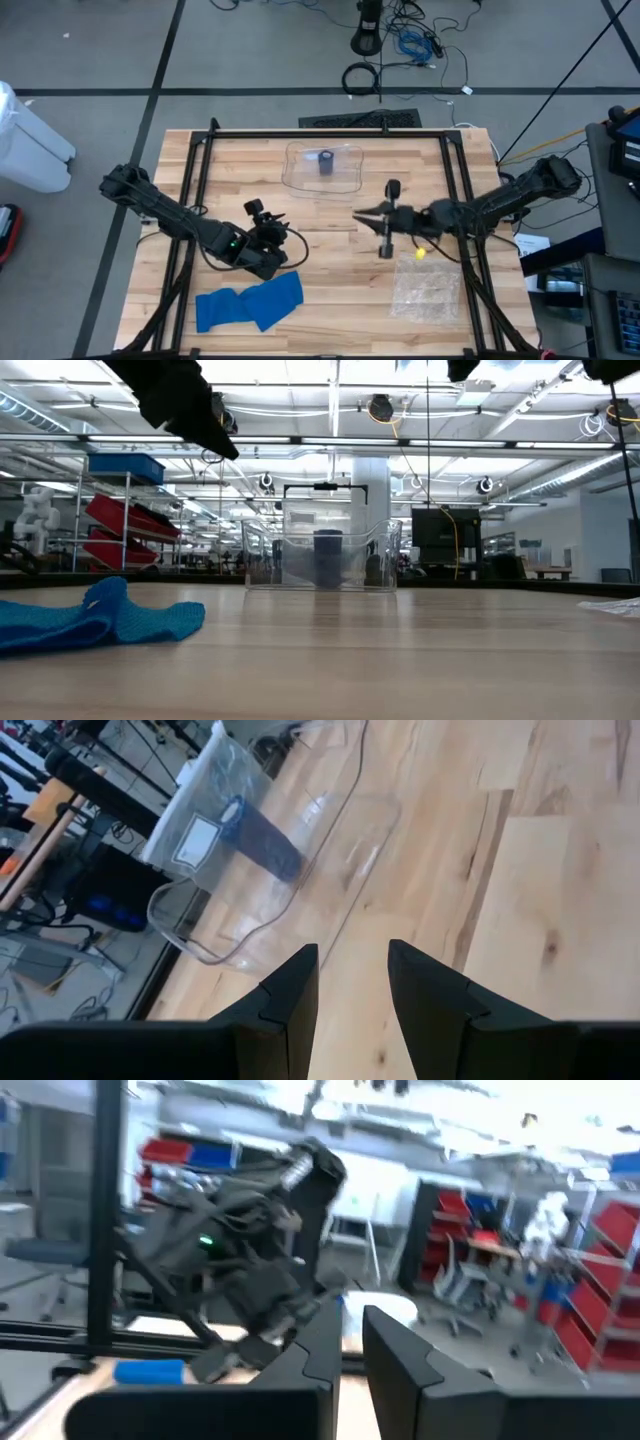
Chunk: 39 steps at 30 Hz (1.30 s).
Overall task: Roll bandage
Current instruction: Roll the blue bandage
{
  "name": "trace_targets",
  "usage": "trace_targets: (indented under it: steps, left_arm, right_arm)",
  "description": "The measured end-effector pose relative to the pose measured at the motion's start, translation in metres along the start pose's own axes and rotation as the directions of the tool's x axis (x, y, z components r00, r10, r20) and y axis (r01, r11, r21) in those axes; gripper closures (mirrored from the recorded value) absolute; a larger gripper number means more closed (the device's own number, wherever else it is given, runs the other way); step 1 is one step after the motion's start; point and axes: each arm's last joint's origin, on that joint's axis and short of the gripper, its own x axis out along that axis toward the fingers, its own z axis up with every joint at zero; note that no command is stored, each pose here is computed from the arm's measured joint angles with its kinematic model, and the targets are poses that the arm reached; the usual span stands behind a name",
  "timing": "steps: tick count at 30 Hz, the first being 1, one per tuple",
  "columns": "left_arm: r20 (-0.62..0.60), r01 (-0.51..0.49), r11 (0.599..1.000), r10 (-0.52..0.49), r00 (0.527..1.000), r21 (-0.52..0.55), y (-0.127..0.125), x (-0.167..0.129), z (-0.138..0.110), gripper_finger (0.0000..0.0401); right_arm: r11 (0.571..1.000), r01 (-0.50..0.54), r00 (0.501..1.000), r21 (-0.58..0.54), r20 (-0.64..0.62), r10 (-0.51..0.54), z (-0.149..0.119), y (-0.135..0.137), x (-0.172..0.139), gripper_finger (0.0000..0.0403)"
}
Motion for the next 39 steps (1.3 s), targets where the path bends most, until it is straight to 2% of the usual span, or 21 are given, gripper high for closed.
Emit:
trace_targets:
  steps: [3, 5, 7, 9, 10, 14, 17, 21, 30, 33, 36, 39]
  left_arm:
    - [-0.007, -0.004, 1.000, 0.004, 1.000, -0.006, 0.001, 0.003, 0.000, 0.0271]
    - [-0.004, -0.006, 1.000, 0.006, 1.000, -0.016, 0.002, 0.004, 0.001, 0.0271]
    - [0.003, -0.005, 1.000, 0.005, 1.000, -0.026, 0.002, 0.005, 0.003, 0.0271]
    - [0.010, -0.004, 1.000, 0.004, 1.000, -0.019, 0.002, 0.005, 0.004, 0.0271]
    - [0.015, -0.003, 1.000, 0.003, 1.000, -0.022, 0.002, 0.006, 0.005, 0.0271]
    - [0.020, -0.003, 1.000, 0.003, 1.000, -0.009, 0.002, 0.007, 0.006, 0.0271]
    - [0.024, -0.001, 1.000, 0.001, 1.000, -0.011, 0.002, 0.007, 0.007, 0.0271]
    - [0.022, 0.010, 1.000, -0.010, 1.000, 0.006, 0.002, 0.006, 0.007, 0.0271]
    - [0.008, 0.047, 0.999, -0.047, 0.999, 0.006, 0.000, 0.006, 0.007, 0.0271]
    - [0.013, 0.039, 0.999, -0.039, 0.999, -0.002, 0.001, 0.006, 0.007, 0.0271]
    - [0.047, -0.031, 0.999, 0.032, 0.998, -0.039, 0.000, 0.009, 0.009, 0.0271]
    - [0.036, -0.039, 0.999, 0.040, 0.999, -0.037, -0.003, 0.015, 0.008, 0.0269]
  right_arm:
    - [0.999, -0.022, 0.999, -0.026, 0.034, 0.023, -0.008, 0.005, -0.007, 0.0376]
    - [0.997, -0.080, 0.996, 0.002, 0.034, 0.080, -0.010, 0.007, -0.007, 0.0375]
    - [0.979, -0.196, 0.980, 0.049, -0.018, 0.197, -0.016, 0.011, -0.008, 0.0372]
    - [0.954, -0.297, 0.948, 0.039, -0.105, 0.299, -0.027, 0.016, -0.010, 0.0368]
    - [0.949, -0.314, 0.939, 0.025, -0.139, 0.314, -0.031, 0.017, -0.011, 0.0365]
    - [0.953, -0.297, 0.934, 0.054, -0.188, 0.302, -0.039, 0.018, -0.009, 0.0340]
    - [0.951, -0.308, 0.932, 0.012, -0.199, 0.304, -0.044, 0.020, -0.007, 0.0298]
    - [0.948, -0.315, 0.934, -0.051, -0.192, 0.300, -0.047, 0.021, -0.004, 0.0222]
    - [0.945, -0.311, 0.944, -0.099, -0.144, 0.295, -0.043, 0.021, -0.003, 0.0027]
    - [0.949, -0.300, 0.948, -0.091, -0.141, 0.286, -0.043, 0.020, -0.002, 0.0011]
    - [0.973, -0.219, 0.966, -0.066, -0.154, 0.207, -0.043, 0.015, 0.000, 0.0018]
    - [0.987, -0.159, 0.967, -0.006, -0.204, 0.155, -0.049, 0.008, 0.002, 0.0011]
